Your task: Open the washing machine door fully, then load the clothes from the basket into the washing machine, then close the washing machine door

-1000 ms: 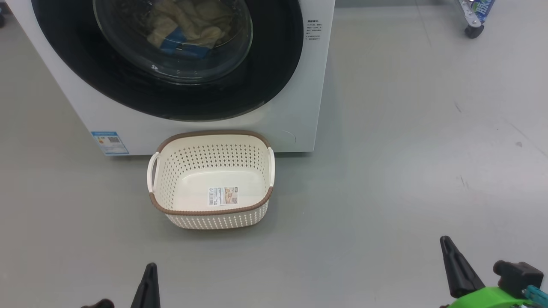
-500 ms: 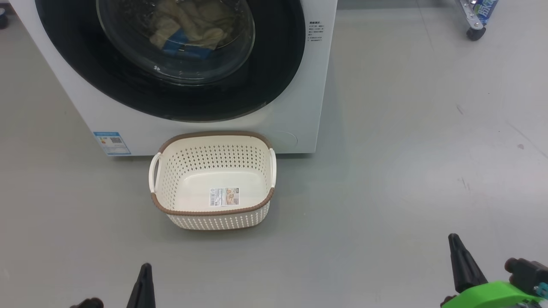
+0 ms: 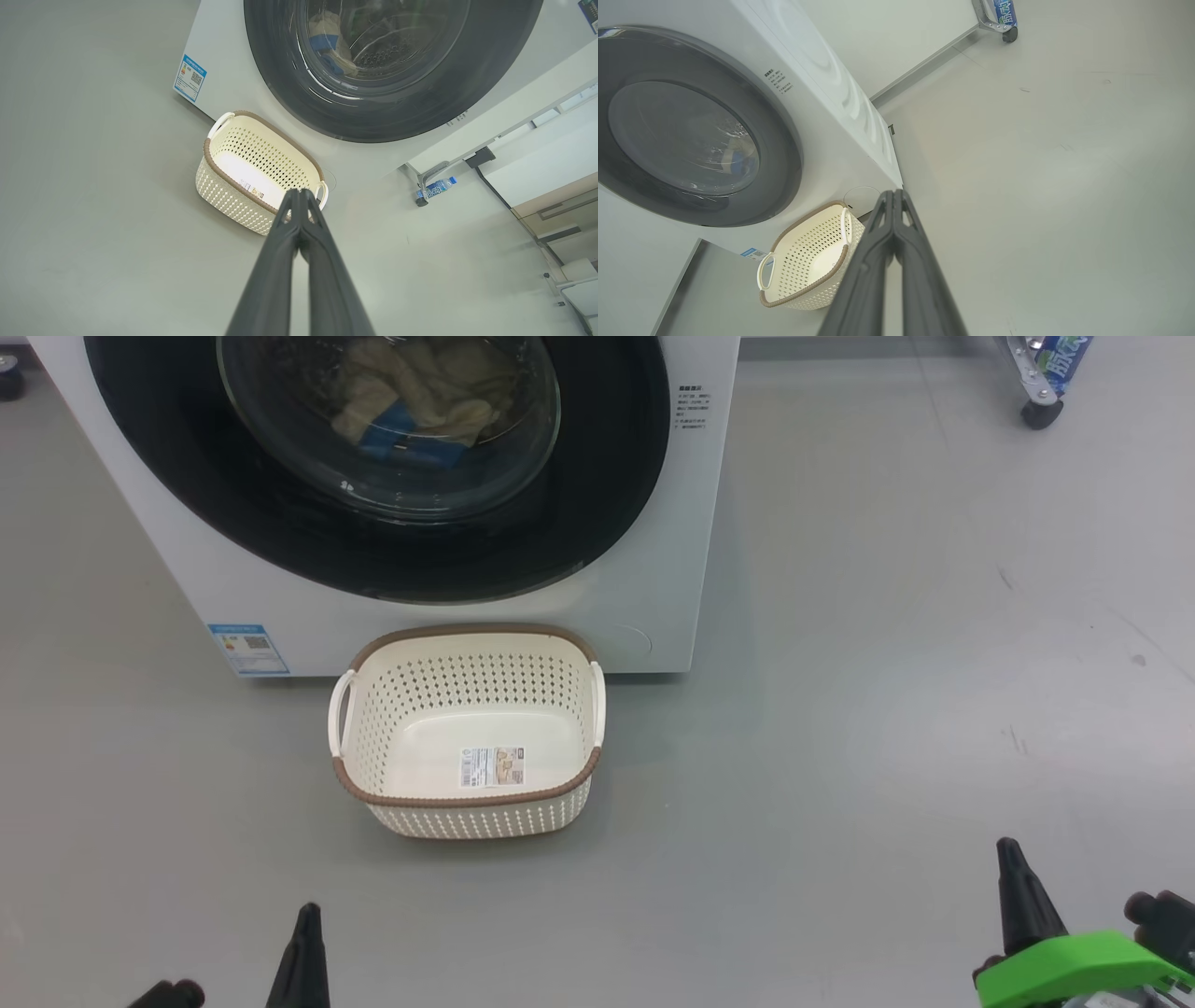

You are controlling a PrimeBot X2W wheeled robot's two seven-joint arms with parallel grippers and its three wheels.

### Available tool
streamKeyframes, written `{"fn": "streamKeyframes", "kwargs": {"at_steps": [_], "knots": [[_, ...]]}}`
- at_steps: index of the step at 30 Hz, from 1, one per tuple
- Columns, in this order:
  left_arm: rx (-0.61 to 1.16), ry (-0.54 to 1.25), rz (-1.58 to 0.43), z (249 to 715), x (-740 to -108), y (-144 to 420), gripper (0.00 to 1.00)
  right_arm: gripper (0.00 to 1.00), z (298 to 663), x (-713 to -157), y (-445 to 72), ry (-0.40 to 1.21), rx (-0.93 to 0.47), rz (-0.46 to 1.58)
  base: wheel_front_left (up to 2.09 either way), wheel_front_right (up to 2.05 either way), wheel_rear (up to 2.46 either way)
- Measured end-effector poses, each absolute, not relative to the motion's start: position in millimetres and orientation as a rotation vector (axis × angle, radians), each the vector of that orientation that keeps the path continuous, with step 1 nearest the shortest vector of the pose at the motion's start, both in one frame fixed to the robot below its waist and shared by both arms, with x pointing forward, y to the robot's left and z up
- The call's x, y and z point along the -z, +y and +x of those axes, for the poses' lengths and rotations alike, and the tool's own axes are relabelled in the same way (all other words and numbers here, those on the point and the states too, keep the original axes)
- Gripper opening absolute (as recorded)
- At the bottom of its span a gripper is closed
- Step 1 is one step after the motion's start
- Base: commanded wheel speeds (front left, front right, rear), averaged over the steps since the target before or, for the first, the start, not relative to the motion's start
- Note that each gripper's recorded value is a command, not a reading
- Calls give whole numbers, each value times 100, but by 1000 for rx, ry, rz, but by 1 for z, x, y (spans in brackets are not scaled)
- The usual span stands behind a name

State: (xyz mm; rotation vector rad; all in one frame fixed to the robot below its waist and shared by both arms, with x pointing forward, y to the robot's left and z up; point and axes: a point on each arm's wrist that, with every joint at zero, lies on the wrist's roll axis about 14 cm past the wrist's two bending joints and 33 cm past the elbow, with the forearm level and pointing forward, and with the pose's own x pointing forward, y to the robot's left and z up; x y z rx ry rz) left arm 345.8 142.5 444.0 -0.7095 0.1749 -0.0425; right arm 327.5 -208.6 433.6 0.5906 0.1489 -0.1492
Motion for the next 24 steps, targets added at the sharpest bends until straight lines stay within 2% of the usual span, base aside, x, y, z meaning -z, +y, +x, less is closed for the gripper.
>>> {"fn": "streamKeyframes", "kwargs": {"at_steps": [24], "knots": [[-18, 173, -942, 353, -448, 156, 0, 0, 340, -442, -210, 127, 172, 863, 0, 0, 0]]}}
